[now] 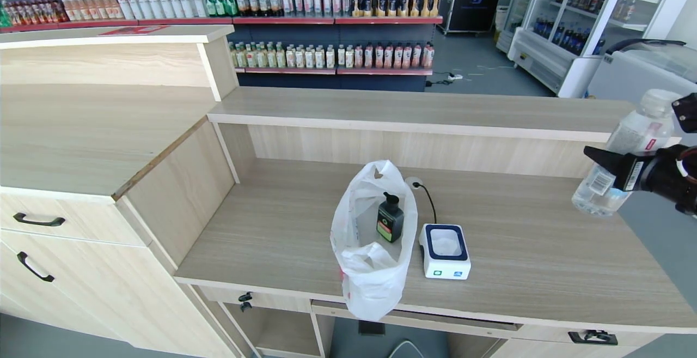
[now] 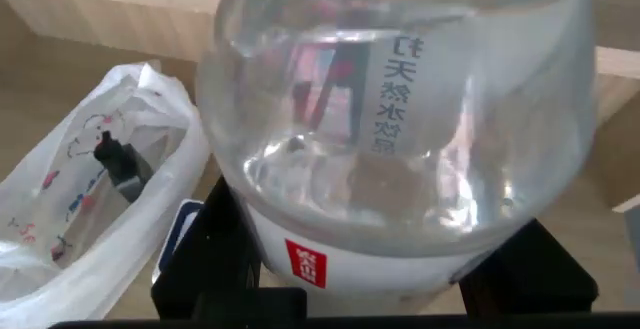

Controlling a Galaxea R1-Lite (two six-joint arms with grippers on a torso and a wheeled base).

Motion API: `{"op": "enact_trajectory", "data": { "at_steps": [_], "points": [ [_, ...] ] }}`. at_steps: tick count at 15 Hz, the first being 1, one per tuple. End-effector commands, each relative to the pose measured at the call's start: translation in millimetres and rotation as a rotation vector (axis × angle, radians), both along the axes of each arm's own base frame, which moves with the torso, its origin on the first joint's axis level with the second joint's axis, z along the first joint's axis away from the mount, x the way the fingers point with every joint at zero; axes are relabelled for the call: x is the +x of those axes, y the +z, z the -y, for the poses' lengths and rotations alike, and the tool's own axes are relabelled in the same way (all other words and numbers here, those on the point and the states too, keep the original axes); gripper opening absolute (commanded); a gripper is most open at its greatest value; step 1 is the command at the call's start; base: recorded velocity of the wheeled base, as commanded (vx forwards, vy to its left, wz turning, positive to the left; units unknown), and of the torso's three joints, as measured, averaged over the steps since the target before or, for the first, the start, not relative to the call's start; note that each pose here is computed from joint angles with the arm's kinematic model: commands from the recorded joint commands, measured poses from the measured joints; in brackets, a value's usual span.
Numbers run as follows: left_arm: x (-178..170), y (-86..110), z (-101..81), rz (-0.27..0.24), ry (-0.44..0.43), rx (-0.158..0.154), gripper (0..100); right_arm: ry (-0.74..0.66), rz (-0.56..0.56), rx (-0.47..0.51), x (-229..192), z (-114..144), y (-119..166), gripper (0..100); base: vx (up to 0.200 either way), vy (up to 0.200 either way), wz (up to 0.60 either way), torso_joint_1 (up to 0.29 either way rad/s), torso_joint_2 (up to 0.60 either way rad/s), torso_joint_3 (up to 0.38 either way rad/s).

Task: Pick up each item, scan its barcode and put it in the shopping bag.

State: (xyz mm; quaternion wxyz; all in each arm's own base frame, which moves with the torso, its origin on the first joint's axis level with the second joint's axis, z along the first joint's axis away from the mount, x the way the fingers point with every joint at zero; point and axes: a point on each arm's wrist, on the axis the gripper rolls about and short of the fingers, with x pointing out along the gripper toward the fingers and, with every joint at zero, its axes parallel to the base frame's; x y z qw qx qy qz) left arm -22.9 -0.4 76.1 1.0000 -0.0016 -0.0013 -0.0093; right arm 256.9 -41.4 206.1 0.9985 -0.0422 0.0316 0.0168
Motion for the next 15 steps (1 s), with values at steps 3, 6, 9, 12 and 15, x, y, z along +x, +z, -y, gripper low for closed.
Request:
{"op": "enact_trajectory", "data": {
  "at_steps": [3,6,9,12,15],
  "points": [
    [0,0.0,0.0,0.001,0.0,0.0,100,-0.201,-0.015,-0.234,-10,-10,-12,0,0.0,0.0,0.0,0.0,0.0,0.0],
    [0,0.0,0.0,0.001,0.0,0.0,100,-0.196,0.037,-0.313,-6,-11,-10,0,0.0,0.0,0.0,0.0,0.0,0.0],
    [0,0.0,0.0,0.001,0.0,0.0,100,-0.107,0.131,-0.325,-1,-15,-7,0,0.0,0.0,0.4,0.0,0.0,0.002],
    [0,0.0,0.0,0.001,0.0,0.0,100,-0.008,0.217,-0.312,10,-43,-11,0,0.0,0.0,0.6,0.002,0.0,0.002],
    [0,0.0,0.0,0.001,0.0,0.0,100,0.188,0.154,-0.262,29,-66,-38,0,0.0,0.0,0.2,0.002,0.0,0.001]
  ]
}}
